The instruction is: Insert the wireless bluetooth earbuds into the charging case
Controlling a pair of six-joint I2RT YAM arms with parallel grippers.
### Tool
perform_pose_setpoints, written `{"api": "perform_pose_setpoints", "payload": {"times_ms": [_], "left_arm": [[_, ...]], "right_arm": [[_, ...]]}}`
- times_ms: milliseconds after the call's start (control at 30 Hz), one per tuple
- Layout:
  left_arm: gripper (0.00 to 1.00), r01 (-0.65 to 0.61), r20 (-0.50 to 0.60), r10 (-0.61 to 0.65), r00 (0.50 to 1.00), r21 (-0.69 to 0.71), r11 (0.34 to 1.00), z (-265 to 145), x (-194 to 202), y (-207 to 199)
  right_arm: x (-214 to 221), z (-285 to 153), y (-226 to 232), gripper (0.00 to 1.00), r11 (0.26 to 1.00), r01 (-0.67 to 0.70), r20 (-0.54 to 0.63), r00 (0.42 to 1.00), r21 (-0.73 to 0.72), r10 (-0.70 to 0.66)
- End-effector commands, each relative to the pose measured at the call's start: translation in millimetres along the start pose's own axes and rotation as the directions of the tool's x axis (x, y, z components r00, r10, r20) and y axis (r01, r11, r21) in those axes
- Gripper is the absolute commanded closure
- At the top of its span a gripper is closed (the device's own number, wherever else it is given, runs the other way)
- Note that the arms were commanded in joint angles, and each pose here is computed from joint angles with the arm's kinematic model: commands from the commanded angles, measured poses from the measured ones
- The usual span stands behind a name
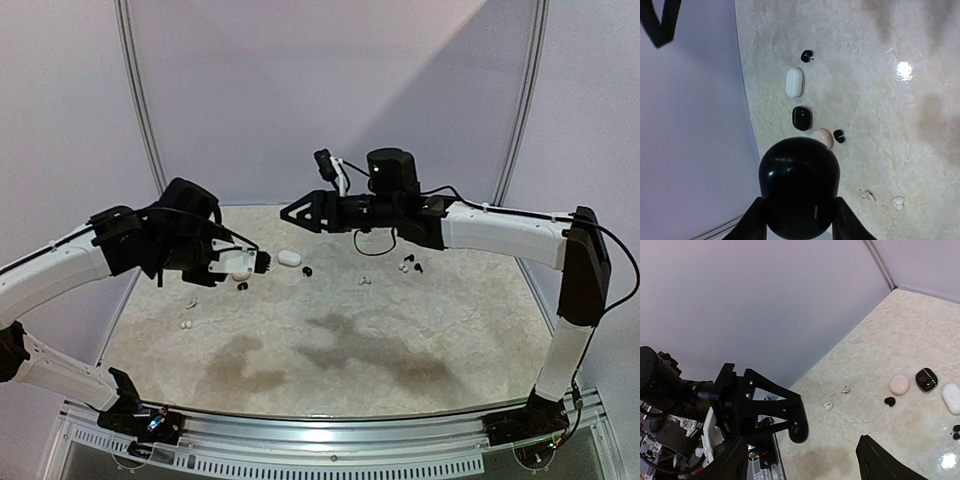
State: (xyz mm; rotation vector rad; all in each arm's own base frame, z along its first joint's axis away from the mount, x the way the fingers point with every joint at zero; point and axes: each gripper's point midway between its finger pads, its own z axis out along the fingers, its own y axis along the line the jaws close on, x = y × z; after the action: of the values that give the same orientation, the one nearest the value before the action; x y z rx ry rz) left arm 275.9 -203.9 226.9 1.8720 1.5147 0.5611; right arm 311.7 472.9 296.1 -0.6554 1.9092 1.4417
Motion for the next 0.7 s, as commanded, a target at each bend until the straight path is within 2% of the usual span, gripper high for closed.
{"api": "perform_pose_setpoints", "payload": {"times_ms": [0, 167, 367, 567, 667], "left_arm": [[1.00, 0.003, 0.022, -0.001, 1.000, -0.119, 0.993, 5, -18, 22], [1.00, 0.014, 0.055, -0.009, 0.998, -0.104, 0.994, 11, -30, 20], [1.00, 0.025, 0.074, -0.018, 0.997, -0.090, 0.996, 16, -36, 18], [1.00, 0.035, 0.084, -0.027, 0.996, -0.093, 0.995, 18, -40, 21], [1.00, 0.050, 0.086, -0.042, 0.995, -0.097, 0.994, 18, -42, 23]], "right_arm": [[14, 23, 22, 0.23, 0.991, -0.015, -0.057, 0.998, -0.130, 0.008], [31, 44, 16, 0.25, 0.984, -0.077, -0.110, 0.992, -0.162, 0.060], [46, 56, 24, 0.32, 0.966, -0.107, -0.166, 0.984, -0.234, 0.068], [57, 66, 21, 0.47, 0.957, -0.130, -0.213, 0.974, -0.261, 0.074], [61, 68, 22, 0.49, 0.954, -0.134, -0.228, 0.971, -0.267, 0.072]]}}
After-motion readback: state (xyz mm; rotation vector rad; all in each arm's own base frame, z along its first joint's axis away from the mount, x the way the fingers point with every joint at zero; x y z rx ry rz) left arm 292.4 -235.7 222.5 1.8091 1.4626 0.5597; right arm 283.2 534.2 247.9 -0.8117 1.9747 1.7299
